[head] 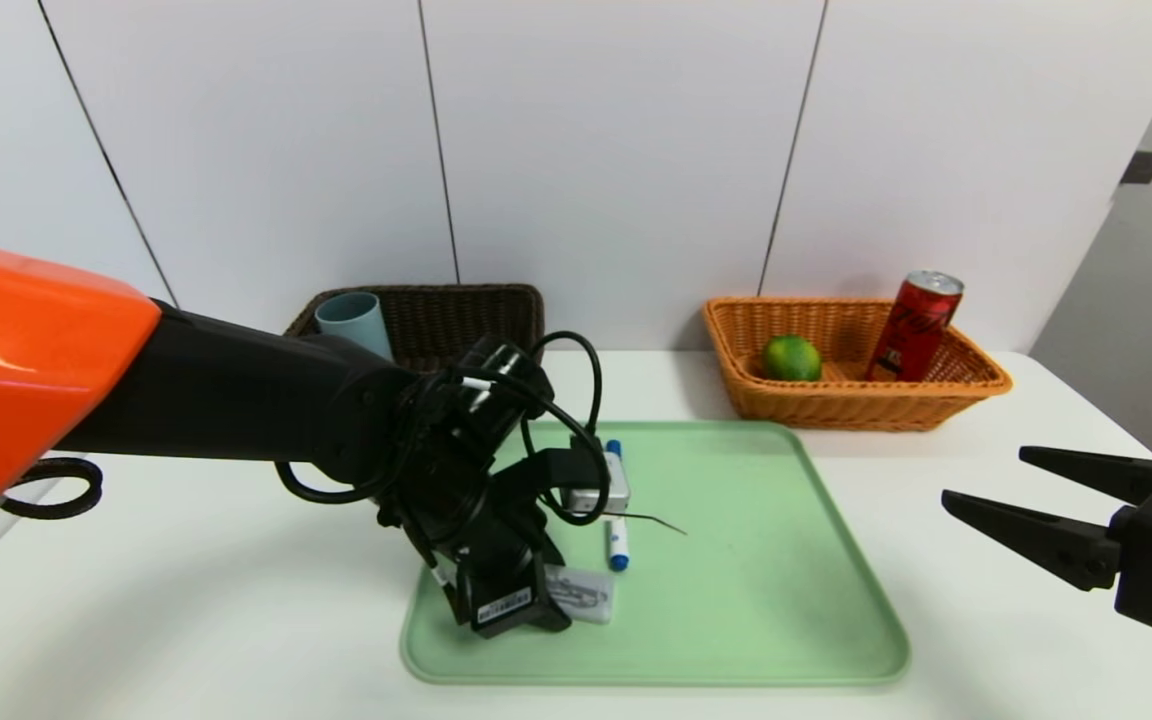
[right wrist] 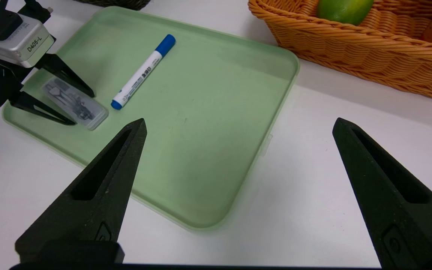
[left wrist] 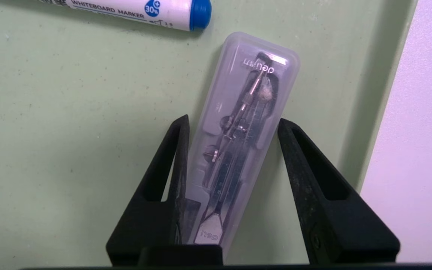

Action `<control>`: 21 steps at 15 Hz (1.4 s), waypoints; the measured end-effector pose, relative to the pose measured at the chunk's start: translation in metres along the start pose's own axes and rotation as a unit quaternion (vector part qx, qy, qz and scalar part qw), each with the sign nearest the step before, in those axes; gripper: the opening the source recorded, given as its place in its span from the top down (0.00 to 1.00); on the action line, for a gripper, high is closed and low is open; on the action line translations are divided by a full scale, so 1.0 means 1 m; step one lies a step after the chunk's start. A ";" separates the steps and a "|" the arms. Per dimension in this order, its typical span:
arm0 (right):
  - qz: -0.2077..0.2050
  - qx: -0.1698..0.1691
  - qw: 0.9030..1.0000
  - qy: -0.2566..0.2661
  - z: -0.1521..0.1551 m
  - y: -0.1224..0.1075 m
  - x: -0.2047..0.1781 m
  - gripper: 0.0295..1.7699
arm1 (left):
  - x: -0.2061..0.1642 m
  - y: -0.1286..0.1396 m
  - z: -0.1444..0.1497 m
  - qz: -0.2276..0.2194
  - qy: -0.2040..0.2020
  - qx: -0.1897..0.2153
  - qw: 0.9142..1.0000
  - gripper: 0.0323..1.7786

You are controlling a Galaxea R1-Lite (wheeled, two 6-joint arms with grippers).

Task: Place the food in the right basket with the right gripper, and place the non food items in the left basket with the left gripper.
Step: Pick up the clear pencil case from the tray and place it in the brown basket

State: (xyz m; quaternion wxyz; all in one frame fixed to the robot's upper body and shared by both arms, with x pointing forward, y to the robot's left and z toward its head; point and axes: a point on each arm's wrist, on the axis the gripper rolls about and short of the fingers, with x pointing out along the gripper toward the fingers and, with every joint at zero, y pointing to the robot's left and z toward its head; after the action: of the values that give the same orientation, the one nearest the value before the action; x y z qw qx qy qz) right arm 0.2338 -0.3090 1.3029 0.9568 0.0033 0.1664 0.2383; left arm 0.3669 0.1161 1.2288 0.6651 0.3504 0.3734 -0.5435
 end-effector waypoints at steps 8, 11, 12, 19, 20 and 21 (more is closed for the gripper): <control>0.001 0.001 1.000 0.006 -0.002 -0.001 0.002 0.03 | -0.027 0.012 0.008 0.050 -0.048 -0.009 0.998 0.68; 0.001 0.001 1.000 0.008 -0.003 -0.001 0.003 0.03 | -0.045 0.011 0.007 0.064 -0.063 -0.018 0.996 0.68; 0.000 0.002 1.000 0.010 -0.004 -0.001 0.003 0.03 | -0.052 0.011 0.006 0.070 -0.069 -0.022 0.995 0.68; 0.001 0.001 1.000 0.019 -0.008 -0.001 0.005 0.03 | -0.114 0.037 0.005 0.177 -0.181 -0.082 0.964 0.68; 0.001 0.001 1.000 0.020 -0.008 -0.001 0.005 0.03 | -0.125 0.047 0.006 0.200 -0.214 -0.105 0.950 0.68; 0.001 0.001 1.000 0.021 -0.009 -0.002 0.005 0.03 | -0.135 0.056 0.004 0.222 -0.241 -0.122 0.937 0.68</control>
State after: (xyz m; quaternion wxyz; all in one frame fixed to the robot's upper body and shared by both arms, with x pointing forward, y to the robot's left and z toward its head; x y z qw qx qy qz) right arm 0.2361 -0.3086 1.2931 0.9529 -0.0006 0.1869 0.2390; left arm 0.4045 0.1844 1.3527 0.8766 0.1986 0.1783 -0.4004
